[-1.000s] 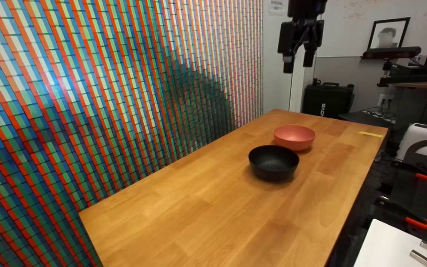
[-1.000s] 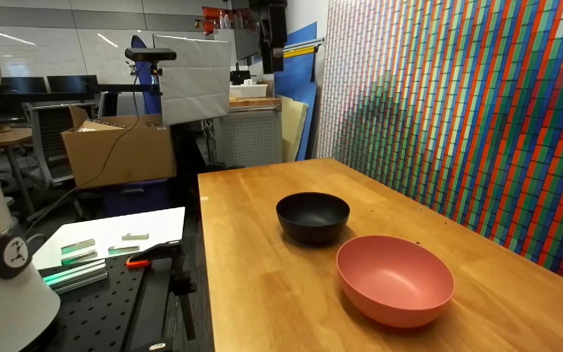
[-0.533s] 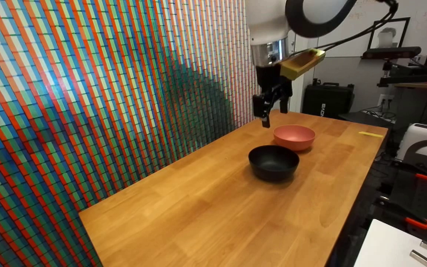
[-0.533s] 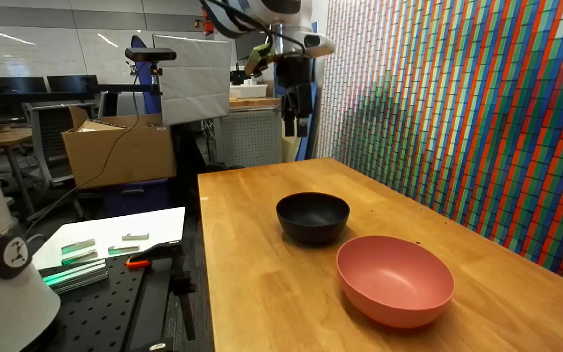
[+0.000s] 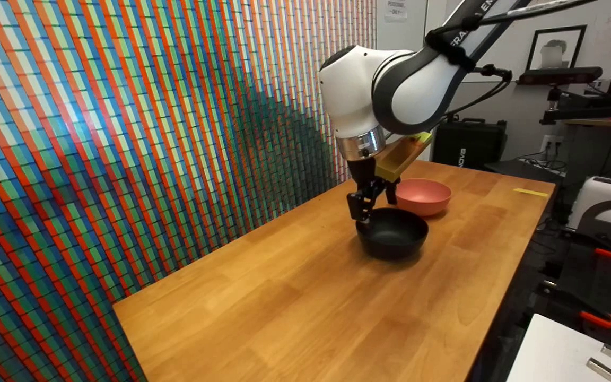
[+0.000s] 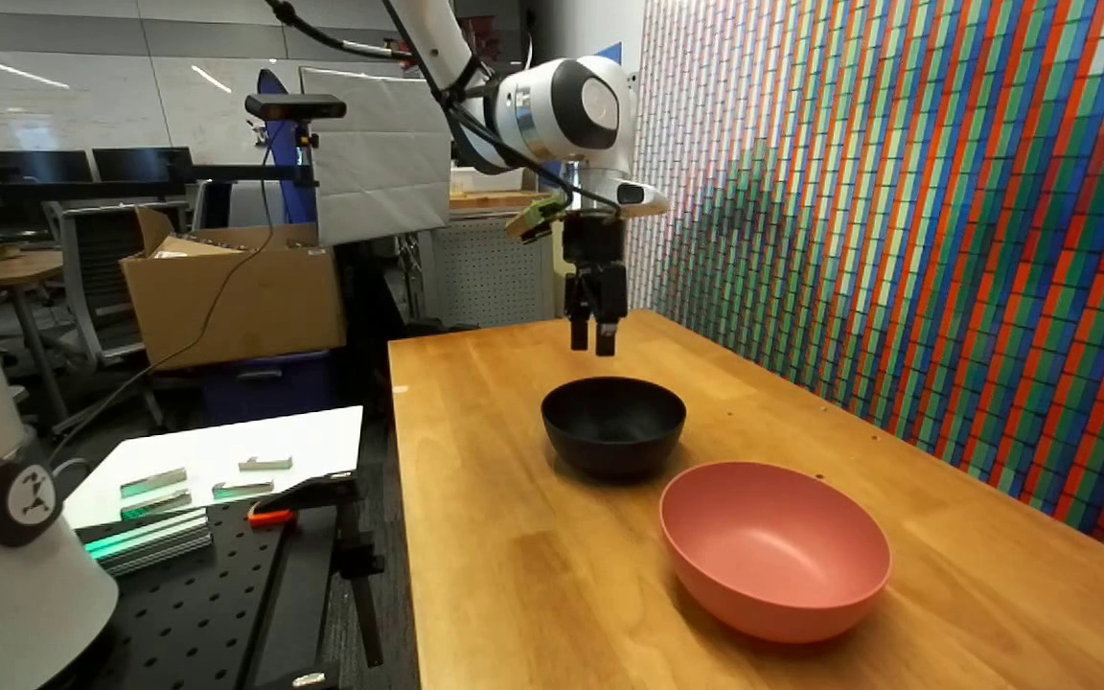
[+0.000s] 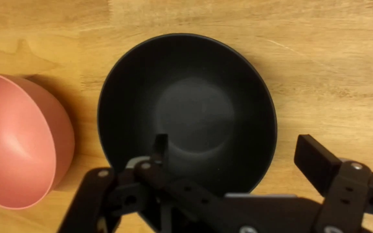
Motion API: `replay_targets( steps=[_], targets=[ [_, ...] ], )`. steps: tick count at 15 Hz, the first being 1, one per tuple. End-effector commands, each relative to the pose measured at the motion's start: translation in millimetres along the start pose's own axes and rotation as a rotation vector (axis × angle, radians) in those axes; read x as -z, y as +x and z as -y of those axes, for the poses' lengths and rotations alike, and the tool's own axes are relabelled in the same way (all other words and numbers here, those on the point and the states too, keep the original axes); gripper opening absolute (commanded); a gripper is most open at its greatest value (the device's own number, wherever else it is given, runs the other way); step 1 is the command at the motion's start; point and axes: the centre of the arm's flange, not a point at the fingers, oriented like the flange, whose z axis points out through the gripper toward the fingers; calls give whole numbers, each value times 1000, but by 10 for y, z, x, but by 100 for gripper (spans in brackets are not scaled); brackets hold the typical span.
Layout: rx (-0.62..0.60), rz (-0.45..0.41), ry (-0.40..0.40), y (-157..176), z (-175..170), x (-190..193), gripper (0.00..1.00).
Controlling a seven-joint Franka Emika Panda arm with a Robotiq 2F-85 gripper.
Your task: Stack the bowls
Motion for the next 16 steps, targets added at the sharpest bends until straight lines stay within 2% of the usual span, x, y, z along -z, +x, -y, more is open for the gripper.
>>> replay_targets(
  steps=[1, 10, 11, 16],
  targets=[
    [-5, 0, -27, 271, 241, -112, 100],
    [16, 25, -66, 539, 539, -317, 100],
    [24, 8, -40, 318, 432, -318, 100],
    [26, 14, -42, 318, 450, -362, 100]
  ],
)
